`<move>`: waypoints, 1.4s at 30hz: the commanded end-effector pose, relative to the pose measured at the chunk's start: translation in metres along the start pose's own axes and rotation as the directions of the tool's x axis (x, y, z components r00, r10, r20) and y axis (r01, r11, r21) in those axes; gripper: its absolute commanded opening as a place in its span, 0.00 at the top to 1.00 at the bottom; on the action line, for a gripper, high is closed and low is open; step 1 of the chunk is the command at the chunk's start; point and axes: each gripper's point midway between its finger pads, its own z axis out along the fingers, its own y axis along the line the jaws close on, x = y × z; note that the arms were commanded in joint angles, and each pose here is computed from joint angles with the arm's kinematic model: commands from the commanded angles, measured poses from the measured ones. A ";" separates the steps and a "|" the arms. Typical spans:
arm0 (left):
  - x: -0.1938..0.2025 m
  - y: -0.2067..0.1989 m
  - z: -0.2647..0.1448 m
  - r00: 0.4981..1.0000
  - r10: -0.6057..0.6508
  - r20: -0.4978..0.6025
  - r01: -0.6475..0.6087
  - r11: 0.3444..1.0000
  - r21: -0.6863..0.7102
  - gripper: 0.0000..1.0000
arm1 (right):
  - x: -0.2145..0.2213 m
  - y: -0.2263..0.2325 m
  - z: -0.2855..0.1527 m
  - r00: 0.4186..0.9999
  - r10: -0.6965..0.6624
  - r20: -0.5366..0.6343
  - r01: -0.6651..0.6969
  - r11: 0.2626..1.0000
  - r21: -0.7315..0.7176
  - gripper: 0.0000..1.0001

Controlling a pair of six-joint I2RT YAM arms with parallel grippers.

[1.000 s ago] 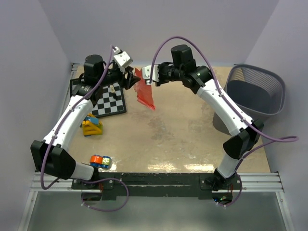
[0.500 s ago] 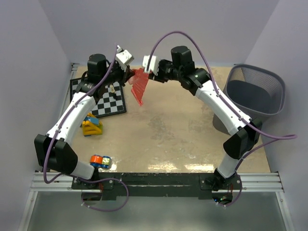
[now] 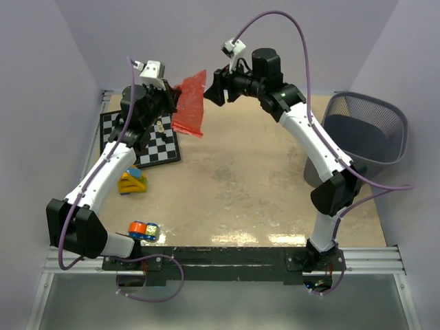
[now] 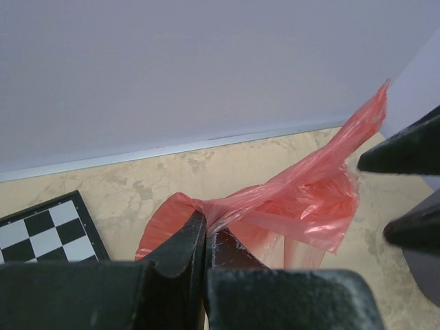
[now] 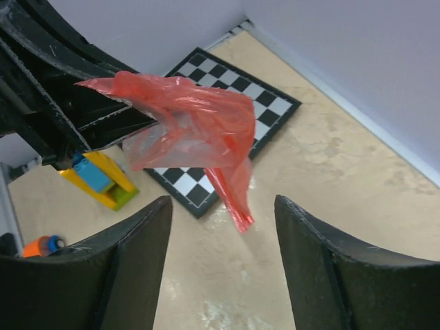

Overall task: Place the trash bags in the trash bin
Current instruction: Unfold the trash bag at the center of the board.

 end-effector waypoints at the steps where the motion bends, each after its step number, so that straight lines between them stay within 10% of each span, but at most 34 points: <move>1: -0.032 -0.002 0.004 0.989 -0.094 0.111 0.099 0.994 -0.045 1.00 | -0.028 0.030 0.005 0.993 0.097 0.065 -0.087 0.986 -0.144 0.41; 23: -0.020 -0.020 0.007 0.991 -0.104 0.080 0.103 0.995 0.016 1.00 | -0.032 0.018 0.055 0.975 0.191 0.113 -0.174 0.974 -0.145 0.33; 30: -0.016 -0.028 0.004 0.992 -0.105 0.071 0.100 0.993 0.063 1.00 | -0.014 -0.019 0.070 0.971 0.209 0.118 -0.219 0.972 0.081 0.58; 35: -0.013 -0.023 0.002 0.994 -0.086 0.069 0.083 0.996 0.040 1.00 | -0.010 -0.040 0.069 0.972 0.198 0.127 -0.221 0.954 0.202 1.00; 42: -0.008 -0.002 -0.001 0.997 -0.042 0.065 0.046 0.997 -0.067 1.00 | -0.010 -0.074 0.044 0.968 0.200 0.154 -0.245 0.896 0.372 1.00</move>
